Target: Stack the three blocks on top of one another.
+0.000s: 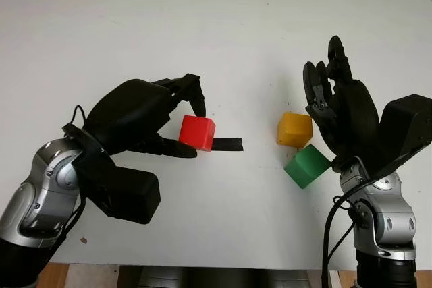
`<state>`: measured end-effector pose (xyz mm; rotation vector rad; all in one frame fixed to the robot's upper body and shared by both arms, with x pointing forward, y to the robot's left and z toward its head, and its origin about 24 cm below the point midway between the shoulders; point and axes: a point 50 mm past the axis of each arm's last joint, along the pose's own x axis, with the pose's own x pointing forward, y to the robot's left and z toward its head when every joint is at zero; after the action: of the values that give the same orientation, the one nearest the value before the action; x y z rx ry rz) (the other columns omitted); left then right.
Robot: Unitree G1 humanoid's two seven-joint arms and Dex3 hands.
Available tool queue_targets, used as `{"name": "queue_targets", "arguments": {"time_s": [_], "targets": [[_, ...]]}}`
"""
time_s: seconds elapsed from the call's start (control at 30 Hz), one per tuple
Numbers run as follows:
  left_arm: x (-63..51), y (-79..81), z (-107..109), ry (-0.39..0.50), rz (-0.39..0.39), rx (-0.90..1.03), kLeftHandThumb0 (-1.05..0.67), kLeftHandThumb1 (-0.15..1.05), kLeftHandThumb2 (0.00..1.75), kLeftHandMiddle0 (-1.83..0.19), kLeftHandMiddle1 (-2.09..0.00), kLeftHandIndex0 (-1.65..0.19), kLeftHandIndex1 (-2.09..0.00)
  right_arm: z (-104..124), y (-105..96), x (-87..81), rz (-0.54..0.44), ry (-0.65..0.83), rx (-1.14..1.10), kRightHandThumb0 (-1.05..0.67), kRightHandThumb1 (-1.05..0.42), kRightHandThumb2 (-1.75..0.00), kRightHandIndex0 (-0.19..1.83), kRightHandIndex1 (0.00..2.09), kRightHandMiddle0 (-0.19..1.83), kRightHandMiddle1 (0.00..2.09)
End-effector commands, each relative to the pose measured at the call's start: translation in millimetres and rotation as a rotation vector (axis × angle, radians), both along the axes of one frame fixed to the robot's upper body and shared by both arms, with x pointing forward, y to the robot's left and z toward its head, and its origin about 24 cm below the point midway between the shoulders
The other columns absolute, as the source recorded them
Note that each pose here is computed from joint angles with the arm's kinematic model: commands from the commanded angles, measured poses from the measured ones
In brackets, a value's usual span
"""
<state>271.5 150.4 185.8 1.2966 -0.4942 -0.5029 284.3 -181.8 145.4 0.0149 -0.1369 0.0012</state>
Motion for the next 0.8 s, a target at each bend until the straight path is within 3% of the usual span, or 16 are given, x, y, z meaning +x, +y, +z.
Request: {"name": "queue_targets", "arguments": {"time_s": [0.0, 0.07, 0.17, 0.3, 0.77], "targets": [[-1.6, -9.6, 1.2, 0.011, -0.033, -0.009, -0.38, 1.05, 0.1, -0.32, -0.06, -0.18, -1.77, 2.1, -0.2, -2.4, -0.004, -0.014, 0.007, -0.54, -1.05, -0.48, -0.19, 0.0, -0.19, 0.0], [-0.9, -14.0, -3.8, 0.044, -0.037, -0.025, -0.39, 1.05, 0.11, -0.32, -0.05, -0.16, -1.9, 2.2, -0.2, -2.8, -0.006, -0.014, 0.005, -0.54, -1.05, -0.47, -0.19, 0.0, -0.19, 0.0], [0.8, -17.6, -7.7, 0.065, -0.039, -0.042, -0.39, 1.05, 0.13, -0.31, -0.05, -0.16, -1.92, 2.0, -1.3, -2.7, -0.005, -0.017, -0.004, -0.54, -1.05, -0.47, -0.19, 0.0, -0.19, 0.0], [4.2, -22.9, -10.7, 0.042, -0.05, -0.044, -0.39, 1.05, 0.12, -0.31, -0.05, -0.16, -1.89, 2.3, -1.6, -2.8, -0.014, -0.016, 0.003, -0.54, -1.05, -0.46, -0.19, 0.0, -0.19, 0.0], [12.5, -36.6, -12.6, -0.042, -0.035, -0.039, -0.38, 1.05, 0.17, -0.3, -0.04, -0.11, -2.06, 0.7, -0.5, -4.0, -0.02, -0.015, 0.008, -0.55, -1.05, -0.45, -0.19, 0.0, -0.19, 0.0]]}}
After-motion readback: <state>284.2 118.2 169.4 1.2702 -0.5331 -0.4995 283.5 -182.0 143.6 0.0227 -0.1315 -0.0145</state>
